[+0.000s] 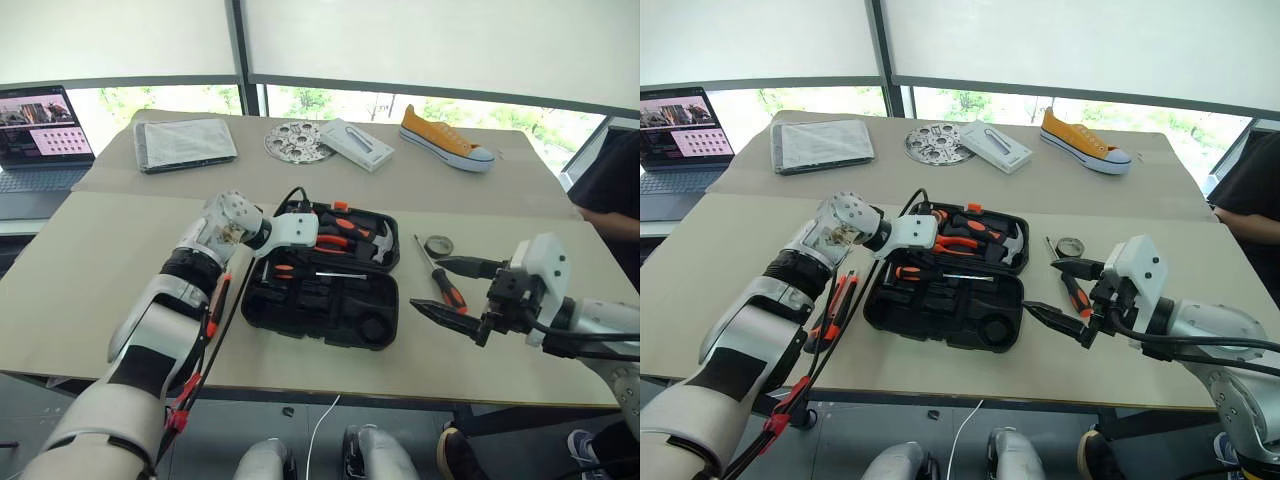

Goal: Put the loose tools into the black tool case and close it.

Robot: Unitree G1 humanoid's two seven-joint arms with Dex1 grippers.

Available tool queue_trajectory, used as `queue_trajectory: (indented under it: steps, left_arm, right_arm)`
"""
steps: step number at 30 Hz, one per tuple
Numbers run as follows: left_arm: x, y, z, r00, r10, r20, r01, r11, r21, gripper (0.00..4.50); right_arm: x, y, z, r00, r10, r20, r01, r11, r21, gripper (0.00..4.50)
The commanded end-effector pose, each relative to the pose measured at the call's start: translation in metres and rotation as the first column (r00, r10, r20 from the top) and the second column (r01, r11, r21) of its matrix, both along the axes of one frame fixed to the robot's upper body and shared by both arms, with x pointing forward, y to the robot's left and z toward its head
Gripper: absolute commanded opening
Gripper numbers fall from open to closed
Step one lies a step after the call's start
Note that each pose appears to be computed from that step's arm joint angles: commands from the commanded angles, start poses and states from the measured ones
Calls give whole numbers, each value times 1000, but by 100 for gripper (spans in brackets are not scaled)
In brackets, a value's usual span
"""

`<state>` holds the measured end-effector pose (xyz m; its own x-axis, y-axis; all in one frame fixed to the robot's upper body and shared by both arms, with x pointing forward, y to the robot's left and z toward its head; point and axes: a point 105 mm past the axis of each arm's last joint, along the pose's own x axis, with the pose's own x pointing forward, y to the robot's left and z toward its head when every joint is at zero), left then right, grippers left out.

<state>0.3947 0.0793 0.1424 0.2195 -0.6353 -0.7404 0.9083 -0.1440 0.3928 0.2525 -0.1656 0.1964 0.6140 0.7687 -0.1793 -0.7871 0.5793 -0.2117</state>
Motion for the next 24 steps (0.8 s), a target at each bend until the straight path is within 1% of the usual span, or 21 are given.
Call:
queue_trajectory:
  steps: [1, 4, 6, 7, 9, 11, 13, 14, 18, 21, 24]
  left_arm:
    - [-5, 0, -21, 999, -15, -37, 17, 998, 63, 1]
    - [-3, -5, -15, 999, -18, -27, 19, 999, 31, 1]
    - [2, -7, 1, 1000, -3, 0, 3, 1000, -16, 1]
    - [5, -9, 14, 1000, 12, 8, -11, 998, -61, 1]
    - [8, -10, 30, 999, 31, 10, -30, 993, -113, 1]
    - [6, -9, 40, 1000, 15, -14, -17, 991, -136, 1]
    - [1, -8, 44, 999, -12, -40, 6, 990, -143, 1]
    - [-2, -7, 42, 998, -28, -48, 21, 991, -133, 1]
    - [-10, -5, 23, 997, -67, -48, 64, 996, -62, 1]
    - [-8, -6, 0, 998, -70, 4, 70, 997, 16, 1]
    - [-5, -10, -11, 997, -62, 34, 61, 997, 39, 1]
  right_arm:
    - [0, 0, 9, 999, 2, 40, -1, 1000, -11, 450]
    - [1, 0, 7, 999, -2, 39, 2, 1000, -11, 450]
    - [1, 0, 6, 999, -5, 38, 5, 1000, -13, 450]
    - [0, -1, 5, 999, -5, 37, 5, 1000, -13, 450]
    - [0, -1, 5, 999, -4, 36, 4, 1000, -13, 450]
    - [0, -1, 4, 999, -3, 35, 3, 1000, -14, 450]
    - [0, -1, 4, 999, -3, 34, 3, 1000, -14, 450]
    - [0, -1, 4, 999, -3, 34, 4, 1000, -13, 450]
    - [-1, 1, 2, 999, -2, 34, 2, 1000, -8, 450]
    - [-1, 1, 2, 999, -3, 34, 3, 1000, -3, 450]
    - [-2, 1, 3, 999, -4, 34, 4, 1000, 3, 450]
